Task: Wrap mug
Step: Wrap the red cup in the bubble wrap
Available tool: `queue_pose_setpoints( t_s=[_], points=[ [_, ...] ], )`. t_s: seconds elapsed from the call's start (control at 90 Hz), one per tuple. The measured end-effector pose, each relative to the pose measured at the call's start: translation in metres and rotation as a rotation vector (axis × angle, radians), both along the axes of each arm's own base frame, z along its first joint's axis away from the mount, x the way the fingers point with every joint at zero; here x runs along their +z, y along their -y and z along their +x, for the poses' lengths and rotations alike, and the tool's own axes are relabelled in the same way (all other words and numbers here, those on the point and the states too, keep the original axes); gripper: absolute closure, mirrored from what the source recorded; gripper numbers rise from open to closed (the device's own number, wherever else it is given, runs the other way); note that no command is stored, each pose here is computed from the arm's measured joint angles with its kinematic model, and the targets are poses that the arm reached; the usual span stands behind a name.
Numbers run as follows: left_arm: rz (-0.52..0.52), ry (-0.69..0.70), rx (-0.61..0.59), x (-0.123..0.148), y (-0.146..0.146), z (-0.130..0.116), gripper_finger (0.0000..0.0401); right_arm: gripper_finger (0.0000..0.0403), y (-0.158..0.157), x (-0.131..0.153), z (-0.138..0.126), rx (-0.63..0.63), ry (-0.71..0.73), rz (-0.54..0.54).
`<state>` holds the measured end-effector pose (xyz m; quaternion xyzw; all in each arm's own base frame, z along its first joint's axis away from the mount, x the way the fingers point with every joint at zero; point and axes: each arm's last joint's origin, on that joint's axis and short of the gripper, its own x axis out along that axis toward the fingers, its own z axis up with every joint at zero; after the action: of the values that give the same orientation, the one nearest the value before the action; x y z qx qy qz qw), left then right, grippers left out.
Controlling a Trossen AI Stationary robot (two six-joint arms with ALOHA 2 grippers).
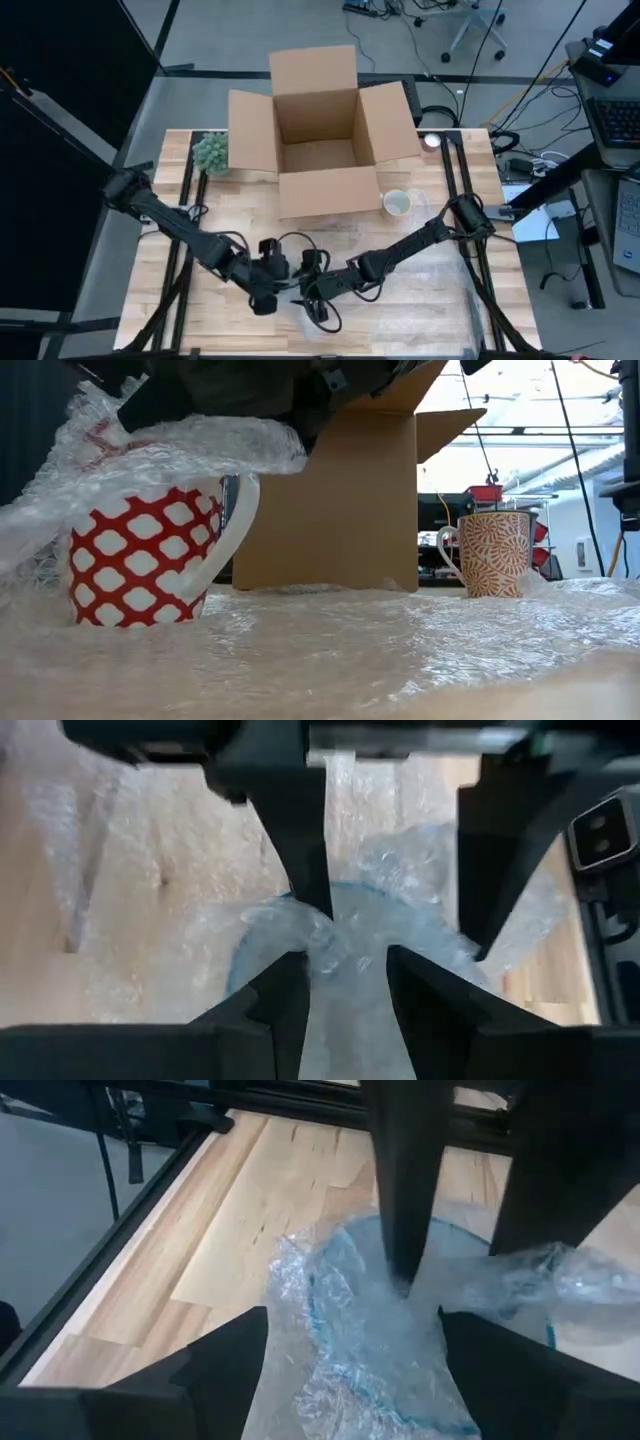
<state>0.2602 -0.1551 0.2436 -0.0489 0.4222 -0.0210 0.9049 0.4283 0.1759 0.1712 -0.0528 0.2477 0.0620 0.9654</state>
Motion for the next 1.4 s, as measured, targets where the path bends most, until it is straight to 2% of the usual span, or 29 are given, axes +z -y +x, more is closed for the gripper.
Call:
queue_pose_setpoints(
  t_s=[0.122,0.378,0.456,0.9,1.4],
  points=[
    [-0.016,0.041,0.001,0.012,-0.002,-0.005,0.0279,0.0124,0.0,0.0,0.0,-0.001,0.0,-0.001],
    [-0.019,0.119,-0.102,0.019,0.013,-0.009,0.0279,0.0124,0.0,0.0,0.0,-0.001,0.001,-0.003],
    [-0.037,0.086,-0.135,0.012,0.017,-0.006,0.0279,0.0124,0.001,0.0,0.0,-0.002,0.001,-0.003],
    [0.053,-0.102,-0.16,-0.051,0.034,0.013,0.0279,0.0124,0.002,0.0,0.001,-0.001,0.004,0.003],
    [0.04,-0.202,-0.146,-0.081,0.033,0.025,0.0279,0.0124,0.0,0.005,-0.001,0.004,0.014,0.007]
  ],
)
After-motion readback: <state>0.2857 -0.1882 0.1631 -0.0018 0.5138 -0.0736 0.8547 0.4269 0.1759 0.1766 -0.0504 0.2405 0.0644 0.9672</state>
